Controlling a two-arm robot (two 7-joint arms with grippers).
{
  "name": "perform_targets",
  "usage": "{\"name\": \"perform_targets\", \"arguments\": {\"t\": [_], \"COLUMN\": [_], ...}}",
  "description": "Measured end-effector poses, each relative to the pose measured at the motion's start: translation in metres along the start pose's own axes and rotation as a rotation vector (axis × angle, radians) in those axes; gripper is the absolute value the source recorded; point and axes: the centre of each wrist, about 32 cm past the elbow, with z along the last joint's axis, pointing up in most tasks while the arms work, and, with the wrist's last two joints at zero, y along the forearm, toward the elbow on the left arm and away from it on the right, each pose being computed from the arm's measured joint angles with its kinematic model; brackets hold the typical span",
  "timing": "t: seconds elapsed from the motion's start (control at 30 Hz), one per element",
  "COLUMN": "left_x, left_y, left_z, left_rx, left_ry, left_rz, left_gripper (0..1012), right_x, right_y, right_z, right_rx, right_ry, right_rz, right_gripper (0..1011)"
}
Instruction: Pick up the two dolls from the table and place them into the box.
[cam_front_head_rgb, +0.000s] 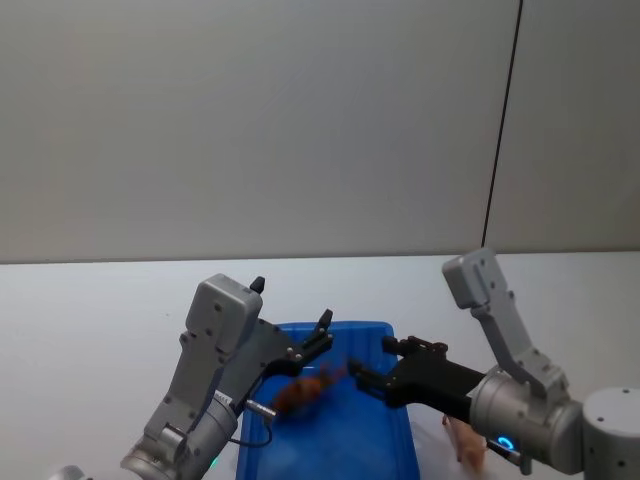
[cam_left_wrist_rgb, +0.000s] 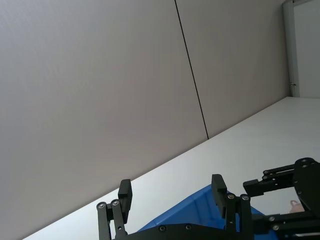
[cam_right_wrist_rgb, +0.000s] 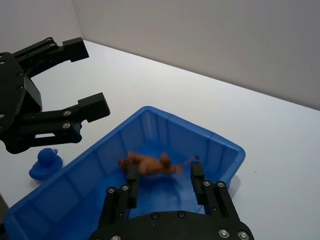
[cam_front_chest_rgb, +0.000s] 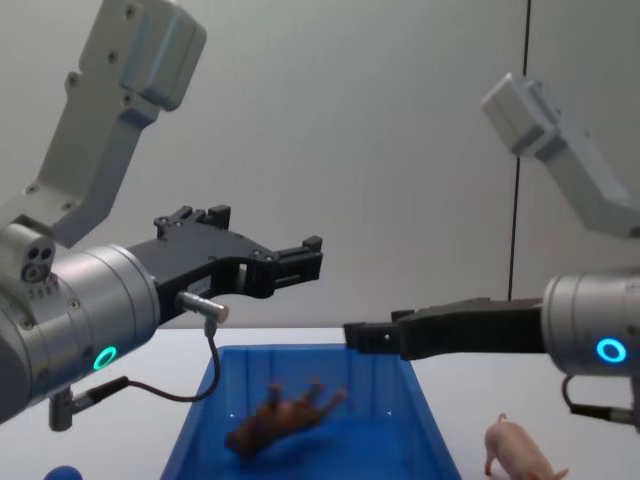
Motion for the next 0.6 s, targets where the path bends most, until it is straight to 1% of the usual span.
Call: {"name": "perform_targets", "arguments": {"t": [0.03, 0.07, 0.13, 0.17, 0.27, 0.3, 0.4, 0.5, 0.6], "left_x": [0.0000, 0.0000, 0.0000, 0.0000, 0.0000, 0.0000, 0.0000, 0.0000, 0.0000], "left_y": [0.0000, 0.0000, 0.0000, 0.0000, 0.0000, 0.0000, 0.0000, 0.0000, 0.0000], "left_z": [0.0000, 0.0000, 0.0000, 0.0000, 0.0000, 0.0000, 0.0000, 0.0000, 0.0000], "left_rx": [0.000, 0.000, 0.000, 0.000, 0.000, 0.000, 0.000, 0.000, 0.000], "left_ry": [0.000, 0.000, 0.000, 0.000, 0.000, 0.000, 0.000, 0.000, 0.000], "left_rz": [0.000, 0.000, 0.000, 0.000, 0.000, 0.000, 0.000, 0.000, 0.000], "left_gripper": [1002, 1001, 1002, 1001, 1001, 1002, 1001, 1001, 1002], "right_x": [0.000, -0.001, -0.001, -0.001, 0.000, 0.000, 0.002, 0.004, 0.005], "right_y": [0.001, 0.003, 0.004, 0.005, 0.006, 0.005, 0.001, -0.004, -0.009], "right_z": [0.000, 0.000, 0.000, 0.000, 0.000, 0.000, -0.001, -0.003, -0.005], "right_rx": [-0.001, -0.002, -0.001, 0.000, 0.005, 0.009, 0.016, 0.024, 0.029], "right_ry": [0.000, 0.001, 0.001, 0.000, -0.002, -0.005, -0.010, -0.013, -0.015], "right_rz": [0.002, 0.006, 0.009, 0.010, 0.010, 0.009, 0.001, -0.012, -0.023], "right_gripper": [607, 664, 707, 764, 818, 871, 945, 1001, 1001]}}
